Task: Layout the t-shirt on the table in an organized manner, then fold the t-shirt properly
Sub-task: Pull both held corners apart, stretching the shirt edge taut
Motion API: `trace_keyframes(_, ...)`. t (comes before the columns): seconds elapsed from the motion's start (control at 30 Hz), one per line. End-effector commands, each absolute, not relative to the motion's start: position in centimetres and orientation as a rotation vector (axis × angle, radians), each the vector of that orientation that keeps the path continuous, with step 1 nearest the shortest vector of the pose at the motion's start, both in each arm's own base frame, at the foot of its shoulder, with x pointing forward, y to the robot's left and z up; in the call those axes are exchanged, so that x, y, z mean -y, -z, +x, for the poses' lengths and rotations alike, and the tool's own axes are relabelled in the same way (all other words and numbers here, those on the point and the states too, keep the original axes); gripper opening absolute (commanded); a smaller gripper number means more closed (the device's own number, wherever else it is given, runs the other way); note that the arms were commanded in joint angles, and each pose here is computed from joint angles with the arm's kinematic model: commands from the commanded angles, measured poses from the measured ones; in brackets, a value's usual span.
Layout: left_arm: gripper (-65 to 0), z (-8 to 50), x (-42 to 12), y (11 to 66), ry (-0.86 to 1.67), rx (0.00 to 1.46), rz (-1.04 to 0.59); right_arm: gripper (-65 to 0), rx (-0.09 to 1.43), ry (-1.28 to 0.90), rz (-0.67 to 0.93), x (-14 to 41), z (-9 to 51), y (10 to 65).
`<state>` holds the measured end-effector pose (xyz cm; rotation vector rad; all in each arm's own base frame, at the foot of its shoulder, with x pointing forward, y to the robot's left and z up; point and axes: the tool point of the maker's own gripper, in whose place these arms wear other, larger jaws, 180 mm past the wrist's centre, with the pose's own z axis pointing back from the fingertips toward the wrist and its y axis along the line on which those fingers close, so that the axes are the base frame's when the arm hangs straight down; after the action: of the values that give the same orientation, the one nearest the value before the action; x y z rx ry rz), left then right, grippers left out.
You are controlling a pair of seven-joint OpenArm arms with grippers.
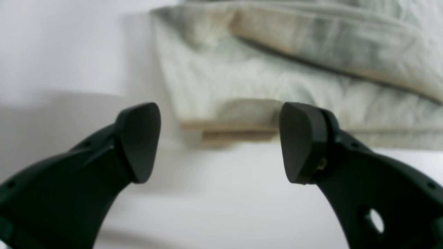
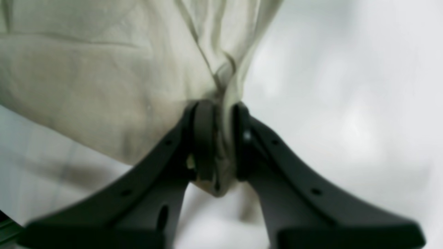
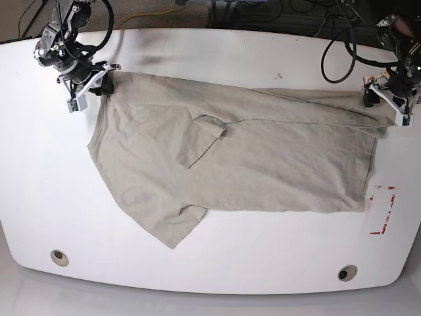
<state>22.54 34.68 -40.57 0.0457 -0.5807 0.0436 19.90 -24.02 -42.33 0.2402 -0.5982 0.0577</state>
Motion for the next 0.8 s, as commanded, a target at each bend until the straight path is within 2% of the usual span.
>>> trace_keyframes(0.0, -13.9, 23.7, -35.2, 39.4, -0.025, 0.618, 0.058, -55.5, 0.590, -0.070, 0.223, 24.5, 19.8, 42.2)
trace_keyframes(0.1, -14.9, 24.0, -35.1, 39.4, -0.017, 0.620, 0.055, -55.5, 0.589, -0.069, 0.224, 24.5, 19.7, 42.2)
trace_keyframes(0.17, -19.3, 24.0, -34.9, 39.4, -0.013, 0.619, 0.053, -55.5, 0.589, -0.069, 0.224, 24.5, 19.7, 42.2)
trace_keyframes(0.33, -40.1, 23.9, -35.0, 39.5, -0.013, 0.612, 0.053, -55.5, 0.590, -0.067, 0.222, 24.5, 19.7, 42.1)
trace_keyframes(0.37, -46.3, 23.8, -34.9, 39.6, -0.014, 0.609, 0.053, -55.5, 0.590, -0.068, 0.221, 24.6, 19.7, 42.1)
trace_keyframes(0.4, -48.1, 23.8, -34.9, 39.7, -0.015, 0.608, 0.052, -55.5, 0.590, -0.068, 0.221, 24.6, 19.7, 42.1)
trace_keyframes(0.43, -53.1, 23.8, -34.9, 39.7, -0.015, 0.608, 0.052, -55.5, 0.590, -0.068, 0.221, 24.6, 19.7, 42.1)
trace_keyframes(0.53, -59.2, 23.6, -34.9, 39.8, -0.013, 0.600, 0.051, -55.5, 0.590, -0.068, 0.221, 24.6, 19.7, 42.1)
trace_keyframes(0.77, -64.9, 23.1, -34.4, 40.6, 0.034, 0.553, 0.065, -55.5, 0.590, -0.069, 0.220, 24.7, 19.7, 42.1)
